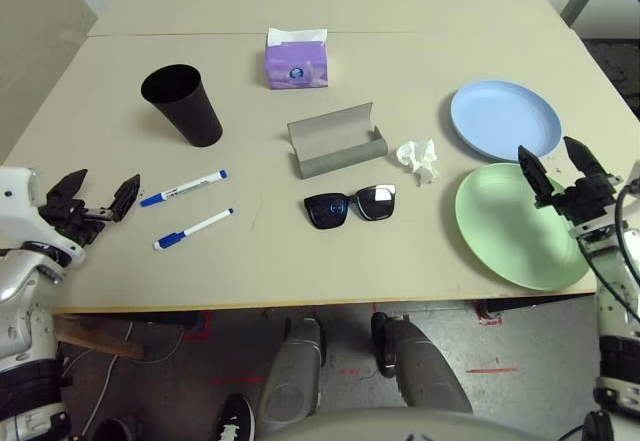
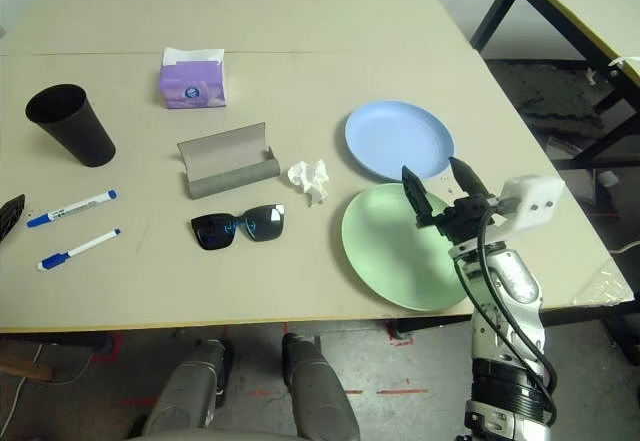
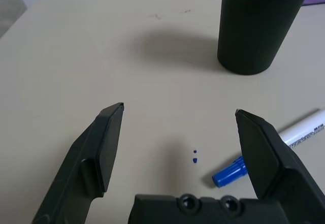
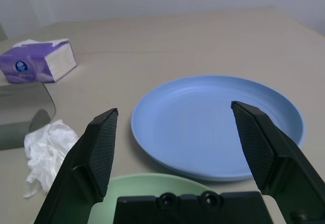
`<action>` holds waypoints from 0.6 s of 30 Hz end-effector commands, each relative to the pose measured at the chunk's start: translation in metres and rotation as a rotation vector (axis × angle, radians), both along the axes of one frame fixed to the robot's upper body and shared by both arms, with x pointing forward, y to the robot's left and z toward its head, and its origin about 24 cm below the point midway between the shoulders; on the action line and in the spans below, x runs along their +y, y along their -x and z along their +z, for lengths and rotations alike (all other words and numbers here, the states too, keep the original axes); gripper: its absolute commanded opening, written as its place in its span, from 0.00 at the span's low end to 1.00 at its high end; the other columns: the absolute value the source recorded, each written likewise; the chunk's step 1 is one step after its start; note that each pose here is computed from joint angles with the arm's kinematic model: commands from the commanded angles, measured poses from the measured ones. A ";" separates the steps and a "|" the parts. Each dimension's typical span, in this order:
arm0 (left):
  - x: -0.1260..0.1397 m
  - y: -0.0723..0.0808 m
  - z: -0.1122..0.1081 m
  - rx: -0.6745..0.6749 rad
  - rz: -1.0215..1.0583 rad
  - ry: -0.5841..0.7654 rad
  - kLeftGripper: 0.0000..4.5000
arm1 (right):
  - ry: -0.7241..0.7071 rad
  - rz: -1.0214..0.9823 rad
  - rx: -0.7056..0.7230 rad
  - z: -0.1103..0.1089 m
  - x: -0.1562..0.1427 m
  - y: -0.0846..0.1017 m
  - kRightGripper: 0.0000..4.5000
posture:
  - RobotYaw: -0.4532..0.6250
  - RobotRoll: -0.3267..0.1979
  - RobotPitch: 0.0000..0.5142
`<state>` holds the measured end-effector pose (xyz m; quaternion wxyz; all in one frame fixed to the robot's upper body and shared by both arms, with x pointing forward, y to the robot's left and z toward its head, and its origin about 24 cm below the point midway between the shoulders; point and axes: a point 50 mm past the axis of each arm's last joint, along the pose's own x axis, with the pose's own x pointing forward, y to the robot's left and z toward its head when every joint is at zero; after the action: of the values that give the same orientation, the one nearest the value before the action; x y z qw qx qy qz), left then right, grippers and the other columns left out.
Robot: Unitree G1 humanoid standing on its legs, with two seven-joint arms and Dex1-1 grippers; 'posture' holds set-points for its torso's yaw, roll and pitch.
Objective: Organize and tidy the items on the table.
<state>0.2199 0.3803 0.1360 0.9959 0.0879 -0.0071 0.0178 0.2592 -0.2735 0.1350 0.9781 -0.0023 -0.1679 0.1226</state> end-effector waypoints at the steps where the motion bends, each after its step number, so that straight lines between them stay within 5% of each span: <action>1: -0.002 -0.005 0.003 -0.004 -0.015 -0.007 0.99 | -0.020 -0.003 0.018 -0.005 0.003 0.002 1.00 | 0.45 0.62 0.45; 7: -0.004 -0.011 0.016 -0.020 -0.041 -0.030 0.99 | -0.027 -0.005 0.026 -0.007 0.000 0.001 1.00 | 0.47 0.62 0.46; 18: -0.017 -0.009 0.007 -0.027 -0.057 -0.002 0.99 | 0.007 -0.100 0.045 -0.005 -0.037 0.006 1.00 | 0.45 0.62 0.46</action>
<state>0.2310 0.3651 0.1488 0.9950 0.0936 -0.0345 -0.0071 0.2568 -0.2998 0.1324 0.9848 -0.0143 -0.1473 0.0905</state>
